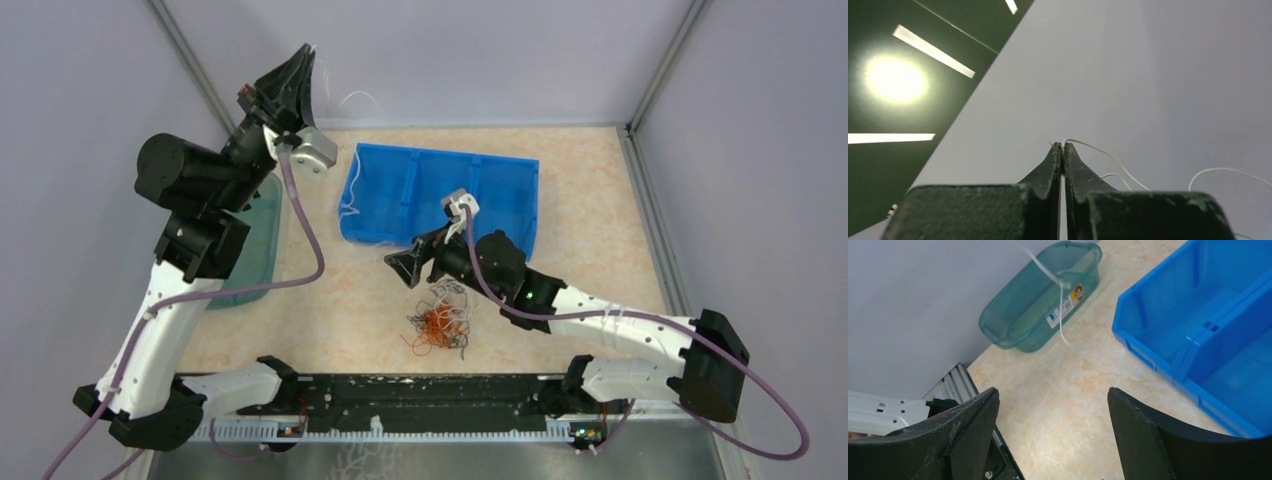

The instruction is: Untangle the cables

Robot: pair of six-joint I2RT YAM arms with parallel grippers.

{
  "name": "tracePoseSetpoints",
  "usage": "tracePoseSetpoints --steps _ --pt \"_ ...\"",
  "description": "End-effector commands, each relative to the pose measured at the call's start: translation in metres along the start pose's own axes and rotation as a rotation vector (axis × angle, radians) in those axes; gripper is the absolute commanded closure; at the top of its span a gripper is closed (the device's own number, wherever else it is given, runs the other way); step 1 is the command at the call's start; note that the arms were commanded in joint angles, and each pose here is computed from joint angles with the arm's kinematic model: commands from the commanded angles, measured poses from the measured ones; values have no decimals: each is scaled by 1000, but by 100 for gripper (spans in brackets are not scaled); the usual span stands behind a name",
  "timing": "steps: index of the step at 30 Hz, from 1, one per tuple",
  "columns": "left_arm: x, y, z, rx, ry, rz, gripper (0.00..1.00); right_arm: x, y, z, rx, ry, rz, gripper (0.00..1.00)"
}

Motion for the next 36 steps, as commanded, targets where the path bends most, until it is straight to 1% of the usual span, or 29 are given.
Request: tracePoseSetpoints --steps 1,7,10,14,18,22,27,32,36 --pt "44 -11 12 -60 -77 173 93 1 6 12 -79 -19 -2 20" --pt "52 -28 12 -86 -126 242 94 -5 6 7 -74 -21 -31 22" --pt "45 -35 7 -80 -140 236 94 -8 6 4 -72 -18 -46 22" --pt "17 -41 -6 -47 -136 180 93 -13 9 5 -92 -17 -71 23" --pt "-13 -44 -22 -3 -170 143 93 -18 15 4 -117 -19 -96 24" --pt "-26 -55 -37 32 -179 133 93 -22 21 4 -134 -20 -108 25" --pt "-19 -71 -51 58 -193 176 94 -25 25 3 -142 -25 -110 25" --pt "3 -83 -48 41 -235 236 93 -29 26 -1 -138 -32 -122 26" --pt "13 -90 -50 36 -293 263 93 -32 27 -2 -137 -34 -129 26"
Point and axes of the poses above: each gripper's point midway between its finger pads, its own y axis back along the fingers, its own x axis along the line the jaws close on, z = x × y, the point moved 7 cm from there along y, back along the fingers, and after that the axes turned 10 degrees about -y, right-handed, at the moved point
